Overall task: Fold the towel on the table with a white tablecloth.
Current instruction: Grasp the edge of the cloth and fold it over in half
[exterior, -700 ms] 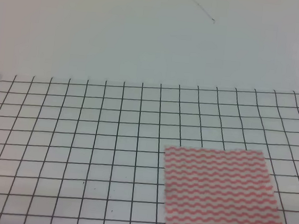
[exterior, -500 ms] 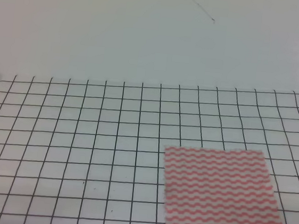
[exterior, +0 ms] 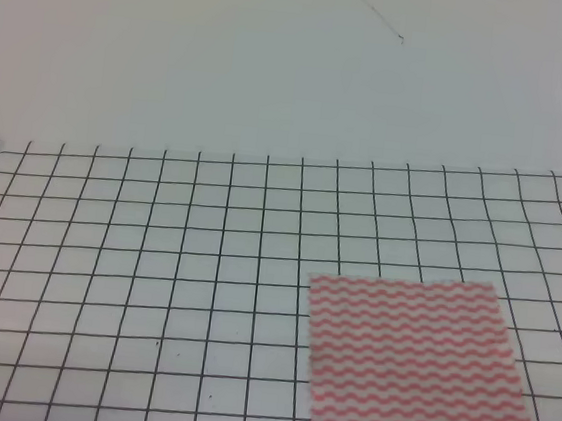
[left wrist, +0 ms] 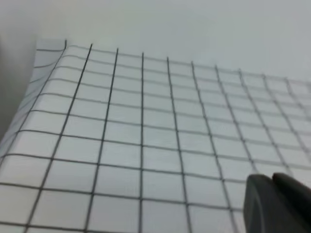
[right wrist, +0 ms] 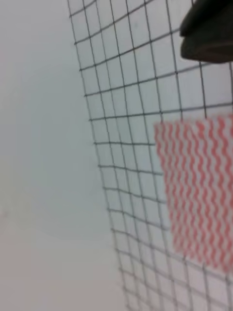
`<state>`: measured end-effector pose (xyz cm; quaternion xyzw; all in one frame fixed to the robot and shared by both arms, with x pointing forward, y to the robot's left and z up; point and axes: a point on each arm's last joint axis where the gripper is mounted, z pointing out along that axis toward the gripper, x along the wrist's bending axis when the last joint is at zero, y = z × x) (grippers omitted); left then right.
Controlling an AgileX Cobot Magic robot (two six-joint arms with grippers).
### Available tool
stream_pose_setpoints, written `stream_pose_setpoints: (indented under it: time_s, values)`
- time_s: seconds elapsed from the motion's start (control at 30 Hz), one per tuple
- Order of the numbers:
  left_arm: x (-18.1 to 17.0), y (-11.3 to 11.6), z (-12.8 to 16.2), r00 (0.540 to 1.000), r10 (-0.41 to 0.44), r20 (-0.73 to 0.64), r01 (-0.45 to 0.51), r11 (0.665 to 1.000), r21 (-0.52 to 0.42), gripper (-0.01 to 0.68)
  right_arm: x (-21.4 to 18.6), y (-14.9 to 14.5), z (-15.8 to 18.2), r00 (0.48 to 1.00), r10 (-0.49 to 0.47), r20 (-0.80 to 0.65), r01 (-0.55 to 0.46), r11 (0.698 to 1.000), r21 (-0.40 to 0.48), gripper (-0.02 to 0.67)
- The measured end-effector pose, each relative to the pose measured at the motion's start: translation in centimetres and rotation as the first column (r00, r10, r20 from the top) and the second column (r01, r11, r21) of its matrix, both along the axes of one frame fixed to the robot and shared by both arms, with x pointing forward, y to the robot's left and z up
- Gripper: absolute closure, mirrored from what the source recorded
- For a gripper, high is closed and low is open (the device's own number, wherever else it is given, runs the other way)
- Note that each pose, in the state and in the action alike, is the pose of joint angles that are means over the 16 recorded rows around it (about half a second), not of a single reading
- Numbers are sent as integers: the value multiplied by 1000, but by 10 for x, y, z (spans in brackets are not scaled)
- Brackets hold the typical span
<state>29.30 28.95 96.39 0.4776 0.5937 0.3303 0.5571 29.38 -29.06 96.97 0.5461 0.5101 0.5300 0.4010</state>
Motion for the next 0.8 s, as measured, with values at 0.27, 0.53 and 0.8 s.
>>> stream_pose_setpoints:
  time_s: [0.27, 0.53, 0.8]
  values:
    - [0, -4, 8, 999, 7, 35, 4, 948, -317, 674, 0, 1, 12, 998, -25, 64, -6, 897, 441, 650]
    - [0, -7, 16, 999, 8, 37, 19, 737, -676, 674, 1, -5, 19, 990, -103, 95, 8, 719, 695, 650]
    - [0, -6, 20, 999, 18, 34, 19, 543, -840, 674, 1, -7, 20, 987, -125, 105, 16, 713, 701, 650]
